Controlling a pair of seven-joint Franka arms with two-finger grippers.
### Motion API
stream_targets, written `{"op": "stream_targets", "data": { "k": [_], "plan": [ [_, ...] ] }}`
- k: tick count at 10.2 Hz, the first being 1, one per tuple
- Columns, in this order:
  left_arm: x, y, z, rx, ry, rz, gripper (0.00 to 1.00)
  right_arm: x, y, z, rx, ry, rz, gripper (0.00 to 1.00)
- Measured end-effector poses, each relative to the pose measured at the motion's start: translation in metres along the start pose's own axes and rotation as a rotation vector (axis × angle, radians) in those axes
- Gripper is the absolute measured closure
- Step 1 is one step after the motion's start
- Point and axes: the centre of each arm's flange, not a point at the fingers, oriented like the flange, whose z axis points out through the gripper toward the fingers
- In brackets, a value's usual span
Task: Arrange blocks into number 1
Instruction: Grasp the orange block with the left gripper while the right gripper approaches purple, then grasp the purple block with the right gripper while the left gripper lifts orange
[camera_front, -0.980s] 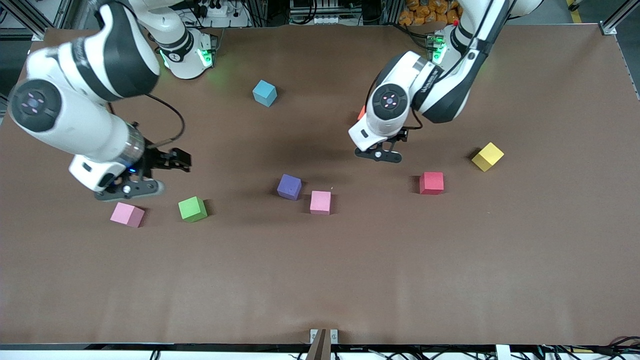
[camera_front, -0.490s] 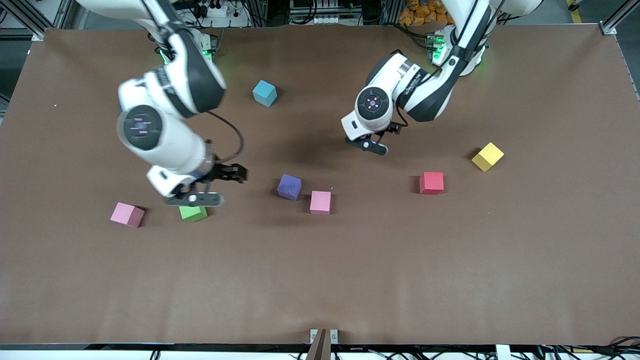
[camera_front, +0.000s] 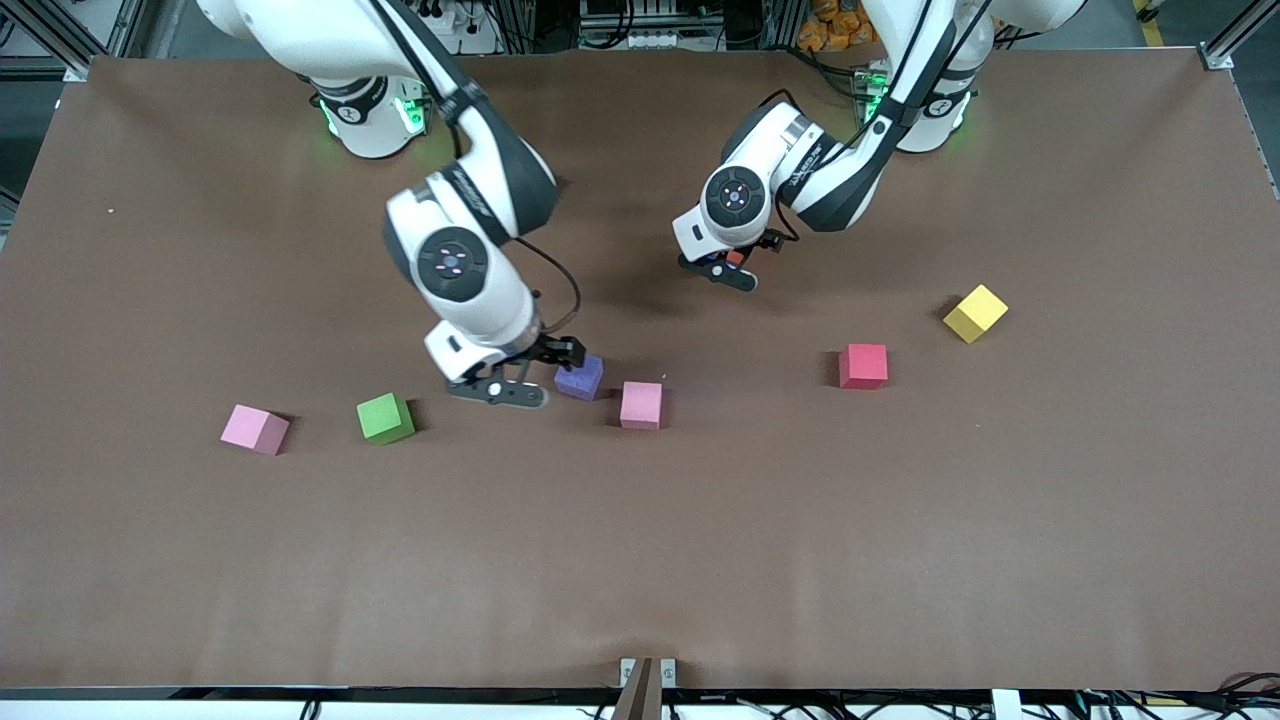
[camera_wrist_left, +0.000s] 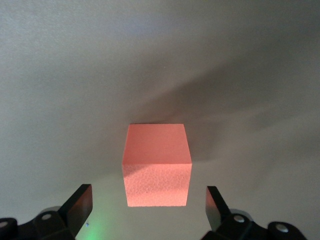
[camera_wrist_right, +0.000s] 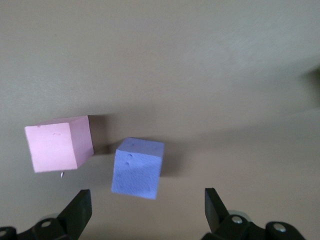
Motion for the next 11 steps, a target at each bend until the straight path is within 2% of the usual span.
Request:
{"op": "stream_targets", "data": {
  "k": [2,8,9,10,11],
  "plan": [
    [-0.002,0.004,0.014,0.003,-0.006,0.01,0.0,-0.002,-0.005,0.035,-0.003,0.0,0.037,0.0],
    [-0.001,0.004,0.041,-0.002,0.019,0.013,0.01,-0.007,-0.01,0.083,-0.014,-0.007,0.124,0.0],
    [0.0,0.004,0.043,-0.002,0.019,0.014,0.13,-0.006,-0.01,0.087,-0.014,-0.007,0.135,0.0],
    [0.0,0.004,0.043,-0.002,0.019,0.013,0.14,-0.007,-0.009,0.09,-0.017,-0.009,0.145,0.0],
    [0.0,0.004,0.043,-0.004,0.019,0.012,0.25,-0.007,-0.01,0.094,-0.02,-0.011,0.154,0.0]
  ]
}}
